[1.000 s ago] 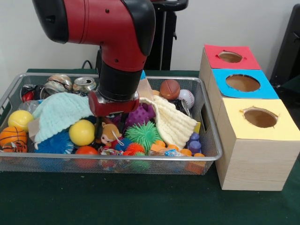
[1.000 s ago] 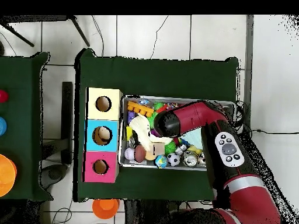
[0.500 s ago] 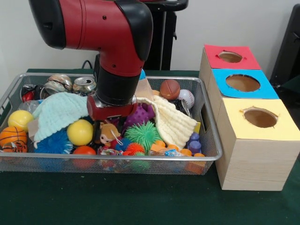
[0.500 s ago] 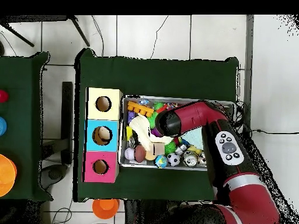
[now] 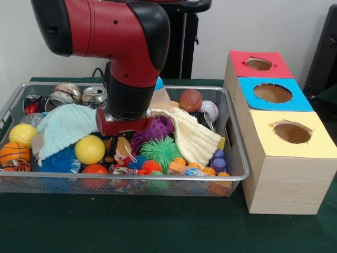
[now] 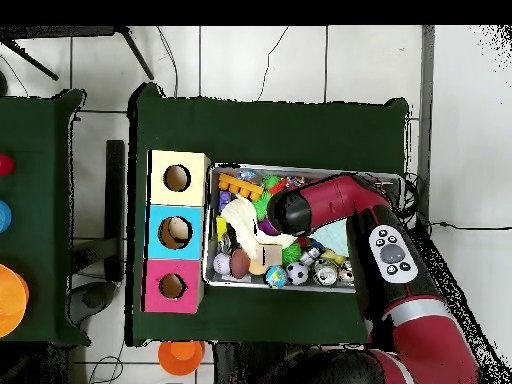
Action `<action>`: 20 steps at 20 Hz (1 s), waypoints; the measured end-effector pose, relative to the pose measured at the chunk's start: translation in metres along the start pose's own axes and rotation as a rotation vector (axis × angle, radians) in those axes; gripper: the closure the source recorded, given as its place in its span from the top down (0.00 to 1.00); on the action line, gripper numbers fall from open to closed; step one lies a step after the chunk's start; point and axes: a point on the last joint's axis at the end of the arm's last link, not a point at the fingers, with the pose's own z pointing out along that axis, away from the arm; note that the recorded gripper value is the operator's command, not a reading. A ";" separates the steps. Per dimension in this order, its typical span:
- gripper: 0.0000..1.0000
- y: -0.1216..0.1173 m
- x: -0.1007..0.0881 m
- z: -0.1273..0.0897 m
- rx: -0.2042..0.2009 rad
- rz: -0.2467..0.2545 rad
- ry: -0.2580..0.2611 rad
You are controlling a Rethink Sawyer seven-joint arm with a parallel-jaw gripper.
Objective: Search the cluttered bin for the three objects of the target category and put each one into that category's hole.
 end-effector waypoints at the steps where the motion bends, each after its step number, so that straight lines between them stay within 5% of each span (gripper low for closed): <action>1: 0.00 0.000 0.001 0.001 -0.001 0.000 0.002; 12: 0.00 0.001 0.000 0.001 -0.002 -0.002 0.002; 20: 0.00 0.001 0.003 -0.022 0.000 0.003 -0.004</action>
